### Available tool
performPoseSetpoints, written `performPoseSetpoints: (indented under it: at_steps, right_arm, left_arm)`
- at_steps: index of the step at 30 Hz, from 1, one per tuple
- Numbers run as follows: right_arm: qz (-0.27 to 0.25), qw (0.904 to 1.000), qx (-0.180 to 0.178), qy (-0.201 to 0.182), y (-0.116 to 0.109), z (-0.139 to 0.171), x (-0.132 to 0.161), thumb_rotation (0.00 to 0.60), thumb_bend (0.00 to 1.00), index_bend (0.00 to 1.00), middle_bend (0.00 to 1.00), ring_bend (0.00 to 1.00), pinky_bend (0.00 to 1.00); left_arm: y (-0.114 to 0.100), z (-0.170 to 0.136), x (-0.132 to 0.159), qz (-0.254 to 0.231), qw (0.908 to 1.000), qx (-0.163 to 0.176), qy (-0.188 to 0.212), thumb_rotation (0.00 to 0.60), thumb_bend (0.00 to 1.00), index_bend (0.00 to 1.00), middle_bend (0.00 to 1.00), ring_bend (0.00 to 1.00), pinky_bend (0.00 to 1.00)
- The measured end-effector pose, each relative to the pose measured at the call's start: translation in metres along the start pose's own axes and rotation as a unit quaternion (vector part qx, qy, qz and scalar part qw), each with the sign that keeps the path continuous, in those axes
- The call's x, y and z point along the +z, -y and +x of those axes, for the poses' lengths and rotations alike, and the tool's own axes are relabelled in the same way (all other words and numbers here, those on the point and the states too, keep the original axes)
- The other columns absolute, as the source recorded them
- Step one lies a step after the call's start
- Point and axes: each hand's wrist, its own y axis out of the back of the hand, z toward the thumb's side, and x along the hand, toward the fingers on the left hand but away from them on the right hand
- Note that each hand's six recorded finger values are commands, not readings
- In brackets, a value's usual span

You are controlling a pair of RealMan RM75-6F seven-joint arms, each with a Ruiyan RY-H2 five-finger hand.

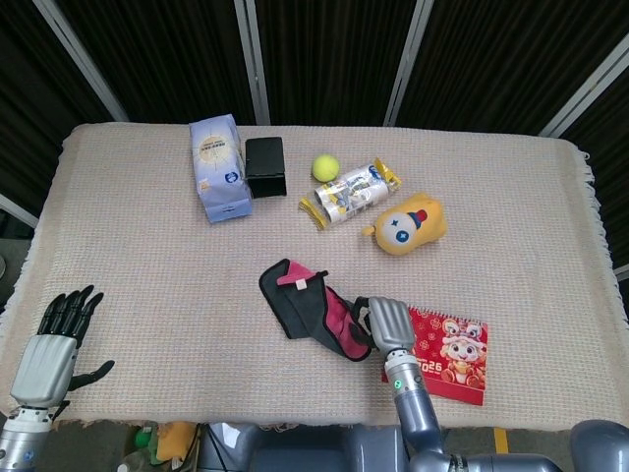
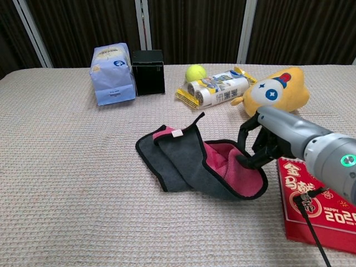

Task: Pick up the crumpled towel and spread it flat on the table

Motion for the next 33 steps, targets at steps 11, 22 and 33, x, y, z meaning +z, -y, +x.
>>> performPoseSetpoints:
  at_steps: [11,22,33]
  right_arm:
    - [-0.006,0.9948,-0.094,-0.039,-0.063,0.000,0.012,0.600,0.58,0.65,1.00,1.00,0.93]
    - [-0.005,0.9855,-0.153,-0.073,-0.109,0.003,0.035,0.600,0.58,0.65,1.00,1.00,0.93]
    - [-0.007,0.9764,-0.191,-0.101,-0.138,0.003,0.070,0.600,0.58,0.66,1.00,1.00,0.93]
  left_arm:
    - [0.000,0.002,-0.001,0.001,1.0000,0.000,-0.002,0.600,0.00,0.00,0.00,0.00,0.00]
    - [0.003,0.003,0.002,0.003,1.0000,-0.004,0.000,0.600,0.00,0.00,0.00,0.00,0.00]
    - [0.003,0.007,-0.001,0.000,1.0000,-0.005,-0.006,0.600,0.00,0.00,0.00,0.00,0.00]
